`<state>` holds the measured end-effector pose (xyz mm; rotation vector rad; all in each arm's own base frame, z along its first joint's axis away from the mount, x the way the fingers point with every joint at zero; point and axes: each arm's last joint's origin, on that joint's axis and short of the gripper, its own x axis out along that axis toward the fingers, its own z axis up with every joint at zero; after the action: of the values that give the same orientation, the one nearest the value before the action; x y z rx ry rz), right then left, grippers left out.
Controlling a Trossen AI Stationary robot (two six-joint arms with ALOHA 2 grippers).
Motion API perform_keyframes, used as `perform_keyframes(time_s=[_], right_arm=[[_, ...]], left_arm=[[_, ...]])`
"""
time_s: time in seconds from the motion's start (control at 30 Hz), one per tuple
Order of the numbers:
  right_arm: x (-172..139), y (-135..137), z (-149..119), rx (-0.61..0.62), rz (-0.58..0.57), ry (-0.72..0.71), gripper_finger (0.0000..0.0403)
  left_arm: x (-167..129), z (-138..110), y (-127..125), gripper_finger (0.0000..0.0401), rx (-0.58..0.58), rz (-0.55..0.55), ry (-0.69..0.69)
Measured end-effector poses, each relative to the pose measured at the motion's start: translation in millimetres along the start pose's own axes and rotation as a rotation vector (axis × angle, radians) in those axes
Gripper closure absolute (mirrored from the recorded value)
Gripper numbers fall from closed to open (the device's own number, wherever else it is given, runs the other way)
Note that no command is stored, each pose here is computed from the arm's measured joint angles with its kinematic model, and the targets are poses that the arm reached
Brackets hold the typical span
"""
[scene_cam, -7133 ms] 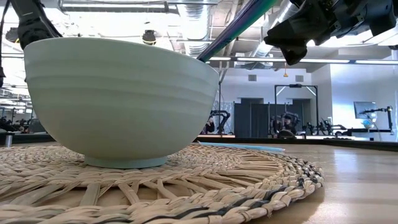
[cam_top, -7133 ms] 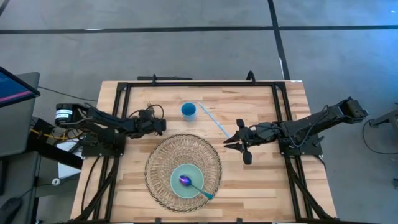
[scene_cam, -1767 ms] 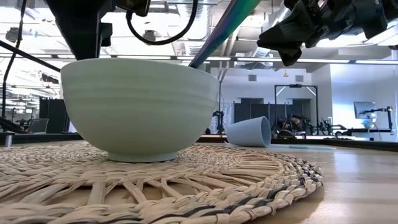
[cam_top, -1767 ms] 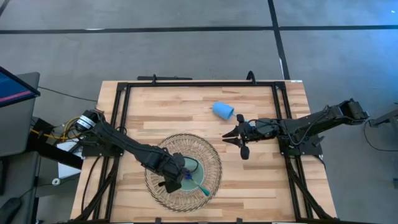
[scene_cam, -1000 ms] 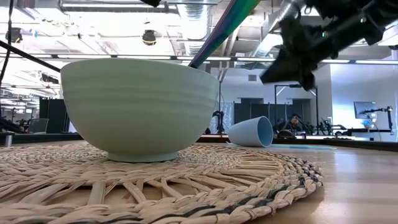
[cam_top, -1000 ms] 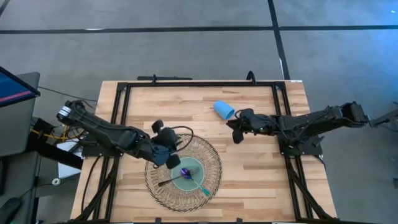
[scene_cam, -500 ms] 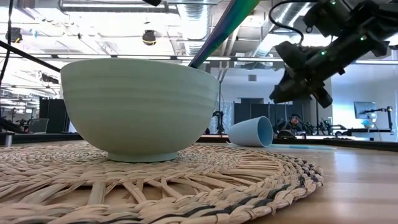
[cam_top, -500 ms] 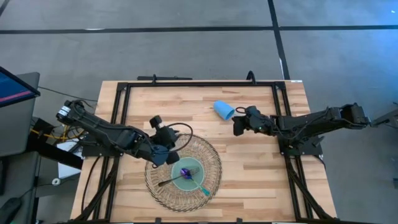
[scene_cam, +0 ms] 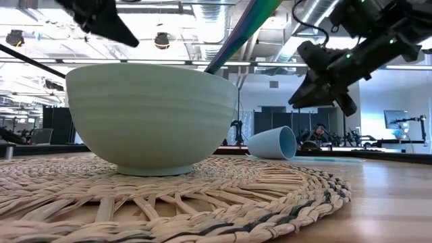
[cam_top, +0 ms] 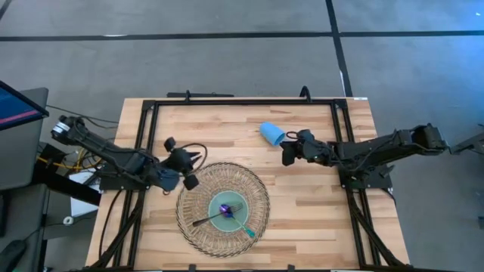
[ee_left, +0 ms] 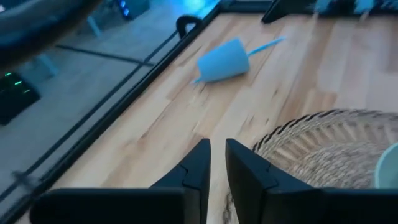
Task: Pick & Place Utensil
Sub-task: Put the blue cup on the top right of the woven placemat
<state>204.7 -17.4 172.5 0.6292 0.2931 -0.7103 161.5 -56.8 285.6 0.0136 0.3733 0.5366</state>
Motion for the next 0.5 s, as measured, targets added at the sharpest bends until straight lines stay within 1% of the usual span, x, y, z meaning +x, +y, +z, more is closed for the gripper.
perform_keyframes(time_s=[0.13,0.23,0.33,0.5], right_arm=[[14.1,1.0,-10.3,-0.01,-0.016,0.018,0.0335],[25.3,1.6,-17.7,0.031,-0.022,0.018,0.0335],[35.5,1.4,-19.9,0.081,-0.018,-0.009,0.0335],[49.6,-2.4,-28.3,0.107,-0.038,-0.013,0.0335]], left_arm=[[4.8,-25.9,3.3,0.0364,-0.045,-0.063,-0.098],[7.7,-40.1,5.0,0.0372,-0.06,-0.085,-0.153],[8.3,-46.8,7.0,0.0377,-0.086,-0.091,-0.177],[9.5,-49.9,6.3,0.0379,-0.049,-0.094,-0.175]])
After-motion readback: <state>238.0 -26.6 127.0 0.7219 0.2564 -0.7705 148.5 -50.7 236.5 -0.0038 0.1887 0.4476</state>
